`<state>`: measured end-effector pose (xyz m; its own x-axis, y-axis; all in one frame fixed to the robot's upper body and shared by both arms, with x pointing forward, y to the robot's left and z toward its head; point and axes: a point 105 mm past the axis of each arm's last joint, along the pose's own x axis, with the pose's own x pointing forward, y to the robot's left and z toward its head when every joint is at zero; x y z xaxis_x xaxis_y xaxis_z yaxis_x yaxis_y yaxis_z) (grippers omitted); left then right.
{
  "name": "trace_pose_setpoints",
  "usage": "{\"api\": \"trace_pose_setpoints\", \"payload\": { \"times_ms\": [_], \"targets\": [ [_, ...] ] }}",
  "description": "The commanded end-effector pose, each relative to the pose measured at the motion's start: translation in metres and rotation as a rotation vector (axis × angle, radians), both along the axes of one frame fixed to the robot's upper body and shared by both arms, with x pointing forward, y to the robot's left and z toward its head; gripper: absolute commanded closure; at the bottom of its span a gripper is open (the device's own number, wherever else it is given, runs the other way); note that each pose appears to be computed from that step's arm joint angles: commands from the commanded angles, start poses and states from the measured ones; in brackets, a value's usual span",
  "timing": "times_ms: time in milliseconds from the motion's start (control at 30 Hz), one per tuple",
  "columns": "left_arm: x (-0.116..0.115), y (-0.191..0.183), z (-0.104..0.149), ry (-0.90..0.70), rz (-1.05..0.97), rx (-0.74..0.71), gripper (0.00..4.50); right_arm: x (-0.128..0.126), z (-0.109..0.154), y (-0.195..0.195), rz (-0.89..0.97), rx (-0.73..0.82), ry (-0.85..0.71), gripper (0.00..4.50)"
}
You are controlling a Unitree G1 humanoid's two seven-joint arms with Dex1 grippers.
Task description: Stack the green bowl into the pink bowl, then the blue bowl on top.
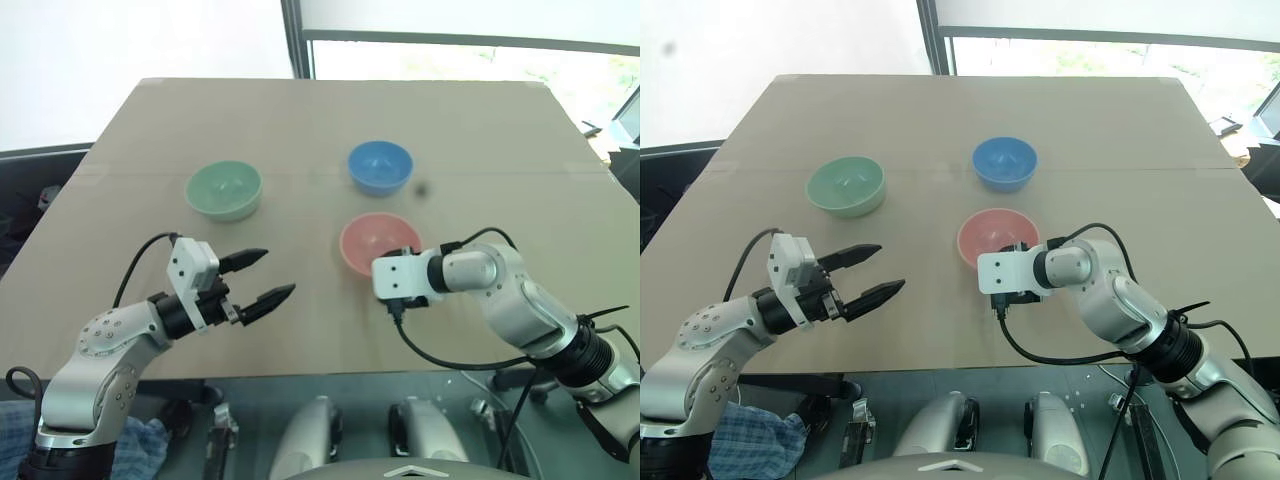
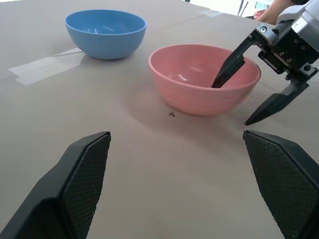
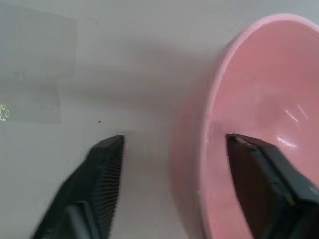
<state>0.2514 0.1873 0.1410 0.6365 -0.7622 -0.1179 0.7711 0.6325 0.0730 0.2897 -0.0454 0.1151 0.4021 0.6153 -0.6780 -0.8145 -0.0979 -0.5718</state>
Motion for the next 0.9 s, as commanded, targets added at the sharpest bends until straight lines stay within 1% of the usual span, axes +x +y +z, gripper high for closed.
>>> {"api": "trace_pose_setpoints", "payload": {
  "times_ms": [33, 100, 167, 233, 300, 400, 500, 600, 700, 767, 900],
  "targets": [
    [0.001, 0.002, 0.01, -0.051, -0.001, 0.008, 0.0, 0.003, 0.028, 0.006, -0.034, 0.152, 0.005, 0.04],
    [0.003, 0.002, 0.011, -0.056, 0.001, 0.003, 0.0, 0.005, 0.043, -0.004, -0.099, 0.236, 0.075, 0.04],
    [0.008, 0.001, 0.016, -0.084, 0.01, 0.0, 0.0, 0.004, 0.067, -0.013, -0.173, 0.387, 0.192, 0.04],
    [0.014, -0.001, 0.022, -0.115, 0.01, -0.005, 0.0, 0.002, 0.092, -0.021, -0.218, 0.533, 0.277, 0.04],
    [0.022, -0.002, 0.026, -0.141, 0.024, 0.012, 0.0, 0.002, 0.109, -0.031, -0.251, 0.621, 0.313, 0.04],
    [0.035, -0.005, 0.033, -0.18, 0.046, 0.036, 0.0, 0.001, 0.127, -0.056, -0.303, 0.707, 0.332, 0.04],
    [0.05, -0.005, 0.038, -0.211, 0.065, 0.087, 0.0, -0.005, 0.146, -0.076, -0.304, 0.807, 0.338, 0.04],
    [0.062, -0.005, 0.041, -0.234, 0.091, 0.144, 0.0, -0.015, 0.156, -0.091, -0.271, 0.86, 0.316, 0.04],
    [0.074, -0.001, 0.045, -0.255, 0.123, 0.203, 0.0, -0.023, 0.156, -0.104, -0.263, 0.868, 0.285, 0.04],
    [0.083, 0.005, 0.044, -0.26, 0.155, 0.267, 0.0, -0.03, 0.157, -0.115, -0.253, 0.872, 0.267, 0.04],
    [0.092, 0.013, 0.041, -0.263, 0.192, 0.379, 0.0, -0.037, 0.163, -0.127, -0.243, 0.888, 0.223, 0.04]
  ]
}}
